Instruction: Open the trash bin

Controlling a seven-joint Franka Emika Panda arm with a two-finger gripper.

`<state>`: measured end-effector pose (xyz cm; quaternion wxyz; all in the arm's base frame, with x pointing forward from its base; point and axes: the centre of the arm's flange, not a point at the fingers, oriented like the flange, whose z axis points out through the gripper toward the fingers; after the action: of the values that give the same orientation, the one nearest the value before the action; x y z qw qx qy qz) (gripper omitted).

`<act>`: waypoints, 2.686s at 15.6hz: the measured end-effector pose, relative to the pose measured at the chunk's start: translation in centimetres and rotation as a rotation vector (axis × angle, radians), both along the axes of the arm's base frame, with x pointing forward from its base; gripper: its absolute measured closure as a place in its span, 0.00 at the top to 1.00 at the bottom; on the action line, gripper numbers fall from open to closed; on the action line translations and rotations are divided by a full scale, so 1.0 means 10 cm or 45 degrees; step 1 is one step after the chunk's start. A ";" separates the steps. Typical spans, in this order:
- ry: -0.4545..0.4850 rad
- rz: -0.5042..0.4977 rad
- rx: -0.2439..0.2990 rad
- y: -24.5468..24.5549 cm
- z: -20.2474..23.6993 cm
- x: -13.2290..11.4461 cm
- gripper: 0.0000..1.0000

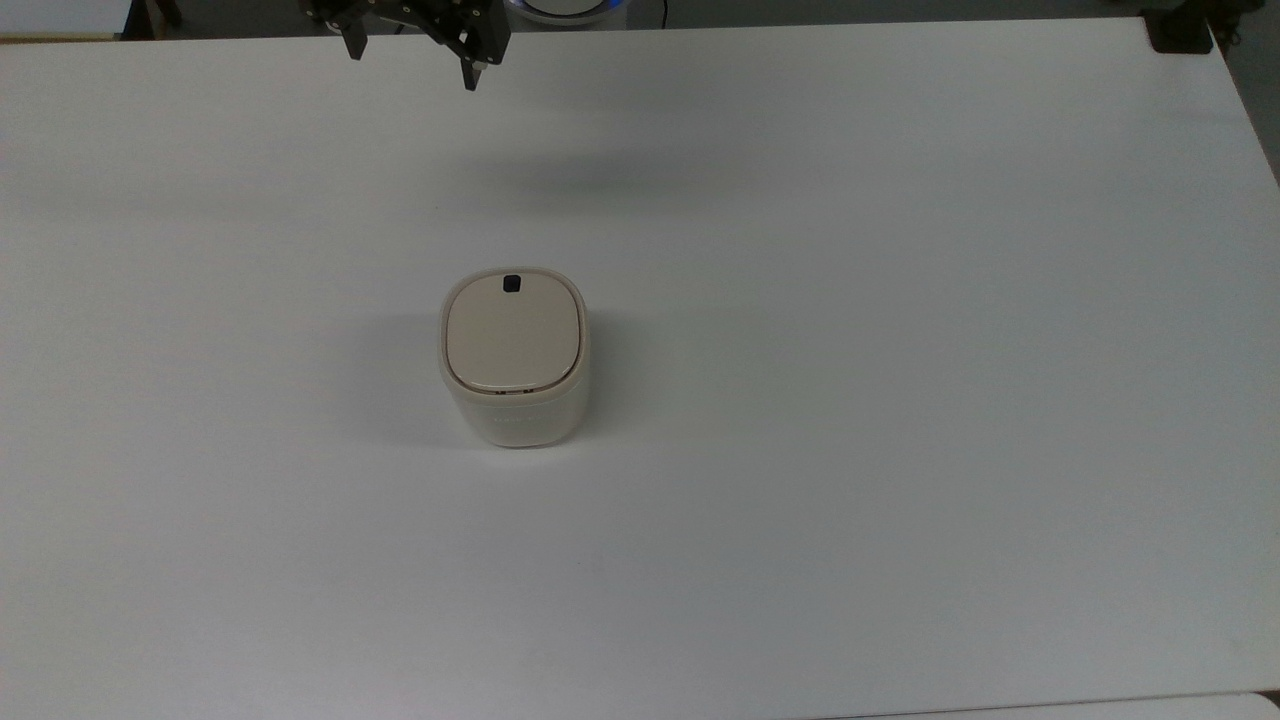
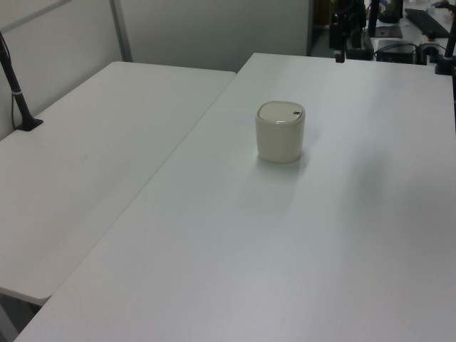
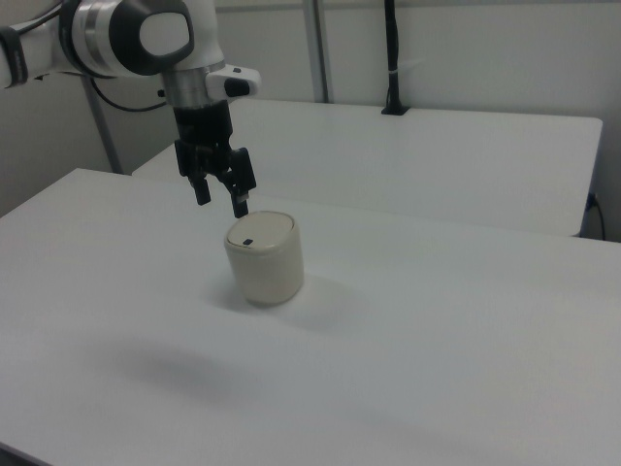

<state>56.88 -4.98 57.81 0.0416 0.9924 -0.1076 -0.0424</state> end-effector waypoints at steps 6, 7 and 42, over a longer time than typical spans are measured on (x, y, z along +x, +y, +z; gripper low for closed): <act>-0.043 0.105 0.102 -0.13 0.03 0.02 1.00; -0.042 0.128 0.104 -0.13 0.03 0.02 1.00; -0.143 0.466 0.063 0.68 -1.25 0.89 0.01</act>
<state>65.80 1.79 45.32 0.0182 0.9969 0.0737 0.0187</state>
